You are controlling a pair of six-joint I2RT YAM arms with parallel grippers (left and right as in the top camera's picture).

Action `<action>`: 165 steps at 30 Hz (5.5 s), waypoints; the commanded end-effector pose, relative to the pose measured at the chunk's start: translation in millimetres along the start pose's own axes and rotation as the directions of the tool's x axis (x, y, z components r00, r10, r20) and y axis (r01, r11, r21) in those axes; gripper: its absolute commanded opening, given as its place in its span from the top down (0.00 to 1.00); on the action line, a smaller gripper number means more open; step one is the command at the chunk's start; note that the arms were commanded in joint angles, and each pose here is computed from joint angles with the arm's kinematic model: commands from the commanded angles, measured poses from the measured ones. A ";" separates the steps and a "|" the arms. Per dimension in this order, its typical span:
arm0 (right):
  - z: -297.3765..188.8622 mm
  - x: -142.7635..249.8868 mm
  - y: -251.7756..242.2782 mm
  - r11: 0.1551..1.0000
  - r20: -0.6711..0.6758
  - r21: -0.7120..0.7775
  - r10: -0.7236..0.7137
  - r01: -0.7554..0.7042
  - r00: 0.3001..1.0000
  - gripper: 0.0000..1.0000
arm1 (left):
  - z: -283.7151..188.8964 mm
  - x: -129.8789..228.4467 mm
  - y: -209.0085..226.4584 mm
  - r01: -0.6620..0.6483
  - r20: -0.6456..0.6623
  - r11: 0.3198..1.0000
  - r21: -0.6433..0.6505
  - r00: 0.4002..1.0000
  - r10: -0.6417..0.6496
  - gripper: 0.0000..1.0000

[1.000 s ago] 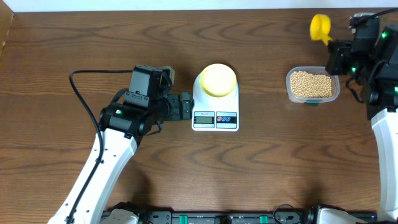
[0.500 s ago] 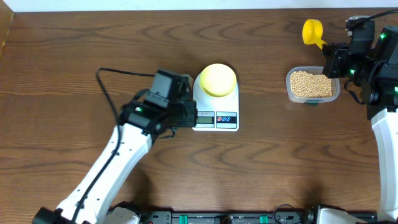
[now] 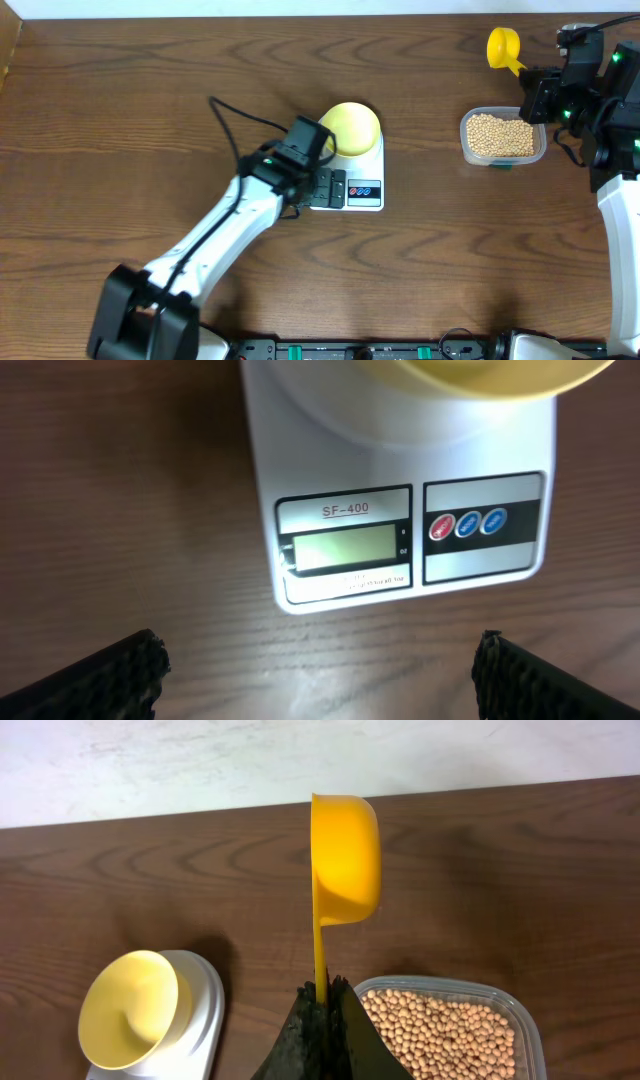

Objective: Scoop item into bowl and weigh 50g on scale

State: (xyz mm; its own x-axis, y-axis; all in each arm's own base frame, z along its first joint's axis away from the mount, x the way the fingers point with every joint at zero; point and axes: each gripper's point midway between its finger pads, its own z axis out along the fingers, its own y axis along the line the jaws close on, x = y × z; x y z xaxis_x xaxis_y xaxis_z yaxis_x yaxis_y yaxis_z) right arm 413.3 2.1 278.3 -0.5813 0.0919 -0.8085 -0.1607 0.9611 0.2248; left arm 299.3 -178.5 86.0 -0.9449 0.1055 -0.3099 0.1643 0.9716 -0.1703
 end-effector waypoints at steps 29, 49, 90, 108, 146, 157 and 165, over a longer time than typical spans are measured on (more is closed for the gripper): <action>-4.8 -8.9 -0.8 1.000 0.026 0.002 -0.024 0.024 0.999 0.99 | 73.0 -0.8 -9.2 -0.024 0.073 0.970 -0.244 0.996 0.043 0.00; -4.7 -7.6 -0.7 1.000 0.021 0.001 -0.022 0.022 1.000 0.99 | 91.0 8.5 -3.7 -0.035 0.030 0.963 -0.267 0.999 0.044 0.00; -4.7 -5.2 -0.7 1.000 0.011 0.001 -0.018 0.018 1.000 0.99 | 99.9 26.7 13.9 -0.057 -0.027 0.941 -0.334 0.998 0.051 0.00; -4.7 -3.6 -0.8 1.000 0.005 0.001 -0.015 0.015 1.000 0.99 | 119.6 55.4 21.2 -0.086 -0.145 0.937 -0.338 0.989 0.039 0.00; -4.6 -7.3 -0.7 0.995 0.019 0.002 -0.100 0.100 0.995 0.99 | -172.2 -24.5 8.4 -0.020 0.539 0.988 -0.155 0.836 0.102 0.00; -4.6 -6.6 -2.5 0.999 0.016 0.011 -0.053 0.053 0.998 0.99 | -162.7 -15.0 14.0 -0.031 0.486 0.982 -0.188 0.866 0.120 0.00; 1.8 -6.0 -29.2 0.988 0.006 0.144 -0.051 0.049 0.999 0.99 | -162.7 -15.0 14.0 -0.031 0.486 0.982 -0.188 0.866 0.120 0.00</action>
State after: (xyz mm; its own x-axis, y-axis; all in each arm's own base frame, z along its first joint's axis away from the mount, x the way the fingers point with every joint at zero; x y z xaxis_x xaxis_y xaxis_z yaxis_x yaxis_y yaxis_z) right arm 416.5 -13.1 275.1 -0.5725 0.0317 -0.8193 -0.1242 0.9844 0.1249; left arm 267.4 -136.6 237.6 -0.6695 0.1012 -0.7359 0.1521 0.9884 -0.0025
